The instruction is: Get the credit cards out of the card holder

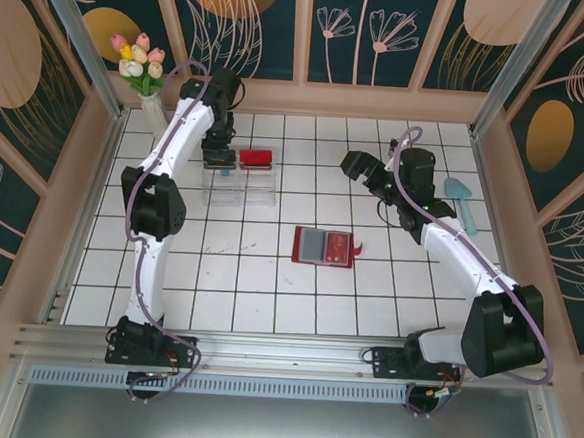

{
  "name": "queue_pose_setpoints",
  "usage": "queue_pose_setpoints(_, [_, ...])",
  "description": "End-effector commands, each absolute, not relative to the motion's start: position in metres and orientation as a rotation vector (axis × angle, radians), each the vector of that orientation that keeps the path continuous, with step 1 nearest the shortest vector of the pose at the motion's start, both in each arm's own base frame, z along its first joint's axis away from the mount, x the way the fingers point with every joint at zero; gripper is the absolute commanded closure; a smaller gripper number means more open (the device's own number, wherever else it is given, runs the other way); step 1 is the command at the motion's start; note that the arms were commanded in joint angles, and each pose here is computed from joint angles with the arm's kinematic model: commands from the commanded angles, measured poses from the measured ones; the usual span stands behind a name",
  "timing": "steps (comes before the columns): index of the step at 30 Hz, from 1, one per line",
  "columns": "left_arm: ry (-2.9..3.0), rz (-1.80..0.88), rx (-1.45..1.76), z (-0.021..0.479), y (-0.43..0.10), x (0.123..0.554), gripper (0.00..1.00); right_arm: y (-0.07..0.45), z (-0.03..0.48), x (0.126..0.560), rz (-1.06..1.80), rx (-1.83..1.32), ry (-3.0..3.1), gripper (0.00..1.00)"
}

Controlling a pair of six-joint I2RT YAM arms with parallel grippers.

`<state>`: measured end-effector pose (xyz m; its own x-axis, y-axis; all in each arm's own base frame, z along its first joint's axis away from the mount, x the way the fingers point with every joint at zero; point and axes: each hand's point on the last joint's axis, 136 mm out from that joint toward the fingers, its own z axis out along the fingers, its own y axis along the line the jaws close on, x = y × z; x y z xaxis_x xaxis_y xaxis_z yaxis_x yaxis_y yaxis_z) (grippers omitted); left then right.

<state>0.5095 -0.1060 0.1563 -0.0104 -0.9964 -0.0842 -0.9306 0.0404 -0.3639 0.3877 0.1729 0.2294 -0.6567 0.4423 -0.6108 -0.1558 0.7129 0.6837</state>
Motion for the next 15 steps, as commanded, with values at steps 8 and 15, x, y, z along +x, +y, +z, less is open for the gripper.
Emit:
queue_pose_setpoints(8, [2.129, -0.650, -1.104, 0.224, -0.126, 0.514, 0.40, 0.177, 0.202, 0.376, 0.809, 0.156, 2.212, 0.03])
queue_pose_setpoints(15, [2.181, -0.811, -0.768, 0.211, -0.166, 0.466, 0.30, 0.189, 0.163, 0.342, 0.732, 0.113, 2.363, 0.31])
